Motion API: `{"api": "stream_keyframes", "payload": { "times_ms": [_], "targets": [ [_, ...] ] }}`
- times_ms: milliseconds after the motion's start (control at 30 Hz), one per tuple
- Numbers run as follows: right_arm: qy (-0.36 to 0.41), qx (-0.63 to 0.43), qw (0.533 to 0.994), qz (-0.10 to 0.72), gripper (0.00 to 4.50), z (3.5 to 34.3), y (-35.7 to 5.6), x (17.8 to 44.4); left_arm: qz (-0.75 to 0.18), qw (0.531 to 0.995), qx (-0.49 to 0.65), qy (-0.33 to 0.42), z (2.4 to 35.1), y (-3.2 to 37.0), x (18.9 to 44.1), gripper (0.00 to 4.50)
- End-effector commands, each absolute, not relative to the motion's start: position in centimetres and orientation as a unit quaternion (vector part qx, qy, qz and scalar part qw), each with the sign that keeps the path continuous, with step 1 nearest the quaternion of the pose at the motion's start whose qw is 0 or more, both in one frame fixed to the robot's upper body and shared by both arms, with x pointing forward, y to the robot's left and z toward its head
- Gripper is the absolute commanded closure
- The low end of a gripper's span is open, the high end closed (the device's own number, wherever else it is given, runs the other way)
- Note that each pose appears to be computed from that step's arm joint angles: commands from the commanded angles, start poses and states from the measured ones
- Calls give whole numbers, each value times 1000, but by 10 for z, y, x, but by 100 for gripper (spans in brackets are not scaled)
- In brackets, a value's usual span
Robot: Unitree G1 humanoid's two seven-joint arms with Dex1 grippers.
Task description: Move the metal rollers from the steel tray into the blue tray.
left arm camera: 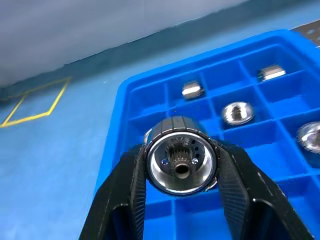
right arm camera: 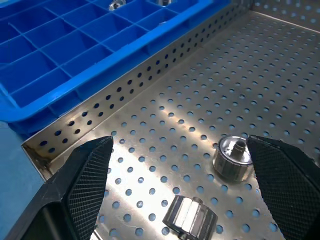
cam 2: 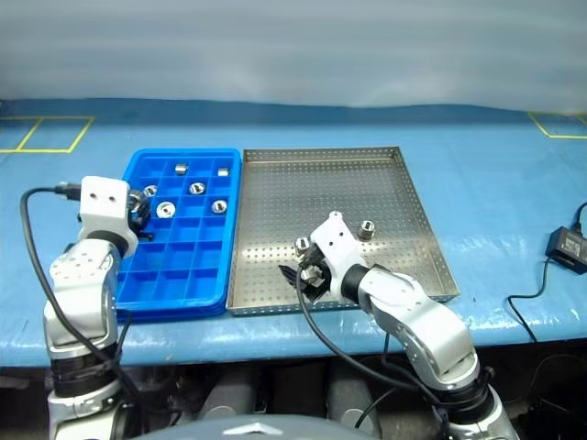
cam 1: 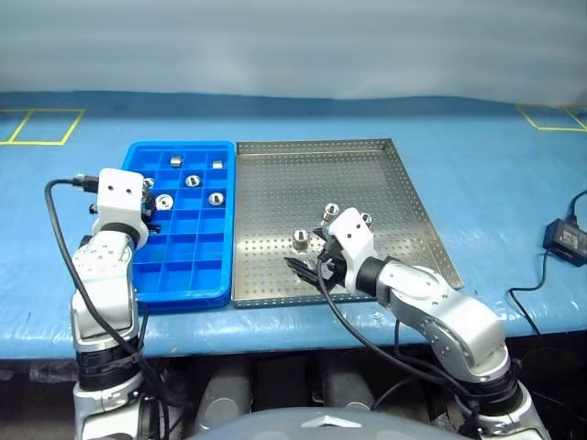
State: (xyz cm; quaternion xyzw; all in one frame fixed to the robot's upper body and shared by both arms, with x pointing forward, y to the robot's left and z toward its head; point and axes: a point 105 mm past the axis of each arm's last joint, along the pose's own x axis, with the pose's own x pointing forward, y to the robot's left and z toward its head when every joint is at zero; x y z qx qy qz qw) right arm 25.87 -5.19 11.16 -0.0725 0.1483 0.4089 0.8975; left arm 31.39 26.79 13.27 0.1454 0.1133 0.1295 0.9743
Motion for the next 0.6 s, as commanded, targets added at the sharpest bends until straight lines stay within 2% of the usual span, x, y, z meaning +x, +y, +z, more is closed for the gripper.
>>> {"api": "stream_keyframes", "payload": {
  "times_ms": [33, 200, 333, 467, 567, 600],
  "targets": [
    [126, -75, 896, 419, 0, 120, -48, 259, 180, 966, 150, 109, 132, 284, 311, 282],
    [128, -72, 898, 415, 0, 118, -48, 257, 201, 959, 135, 145, 111, 293, 313, 282],
    [128, -67, 903, 404, 0, 118, -50, 255, 169, 965, 111, 168, 98, 287, 321, 282],
    [130, -65, 908, 394, 0, 118, -54, 253, 141, 971, 114, 157, 106, 277, 330, 148],
    [130, -61, 913, 382, 0, 119, -59, 252, 99, 981, 116, 117, 129, 256, 340, 49],
    [130, -59, 915, 376, 0, 119, -62, 251, 58, 987, 109, 98, 139, 240, 345, 22]
  ]
}}
